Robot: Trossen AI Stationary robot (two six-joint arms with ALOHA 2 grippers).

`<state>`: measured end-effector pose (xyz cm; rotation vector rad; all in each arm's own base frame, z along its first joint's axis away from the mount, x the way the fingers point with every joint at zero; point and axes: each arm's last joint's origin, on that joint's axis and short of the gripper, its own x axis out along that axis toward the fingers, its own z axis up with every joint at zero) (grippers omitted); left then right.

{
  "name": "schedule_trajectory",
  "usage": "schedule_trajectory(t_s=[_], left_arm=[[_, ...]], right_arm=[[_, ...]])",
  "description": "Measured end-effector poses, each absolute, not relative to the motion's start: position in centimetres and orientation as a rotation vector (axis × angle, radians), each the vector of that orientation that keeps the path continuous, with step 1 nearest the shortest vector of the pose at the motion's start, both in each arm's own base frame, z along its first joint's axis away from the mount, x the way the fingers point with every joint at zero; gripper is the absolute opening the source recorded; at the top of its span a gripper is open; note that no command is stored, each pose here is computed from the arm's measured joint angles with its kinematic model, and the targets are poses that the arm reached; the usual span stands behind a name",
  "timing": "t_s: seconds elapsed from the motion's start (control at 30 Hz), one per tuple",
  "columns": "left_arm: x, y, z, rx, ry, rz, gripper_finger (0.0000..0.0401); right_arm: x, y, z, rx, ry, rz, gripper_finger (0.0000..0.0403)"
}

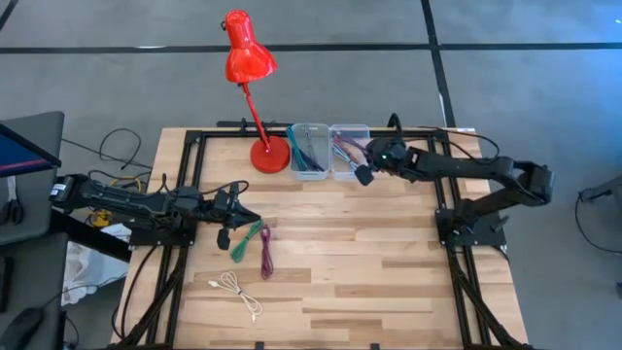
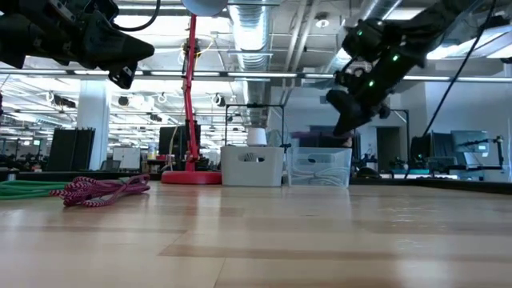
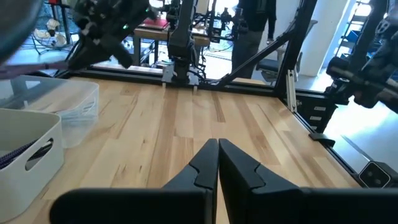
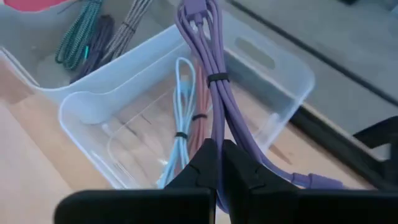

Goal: Pick & Place USB Port
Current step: Put the violet charger cable into the transparent bin

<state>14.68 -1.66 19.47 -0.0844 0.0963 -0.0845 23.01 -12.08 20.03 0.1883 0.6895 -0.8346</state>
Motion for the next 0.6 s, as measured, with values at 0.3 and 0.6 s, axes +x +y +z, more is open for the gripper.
schedule_trajectory(t_s=[0.3,0.6], left_arm=[[14.7,-1.7,19.5,-0.084,0.096,-0.085,0.0012],[14.7,-1.7,19.5,-0.084,0.096,-0.085,0.0012]], right_arm=[[24.2,-13.1,17.2,0.204,0.763,-0.849,0.0000],[24.2,-13.1,18.3,0.194,0.702,-0.849,0.0052]])
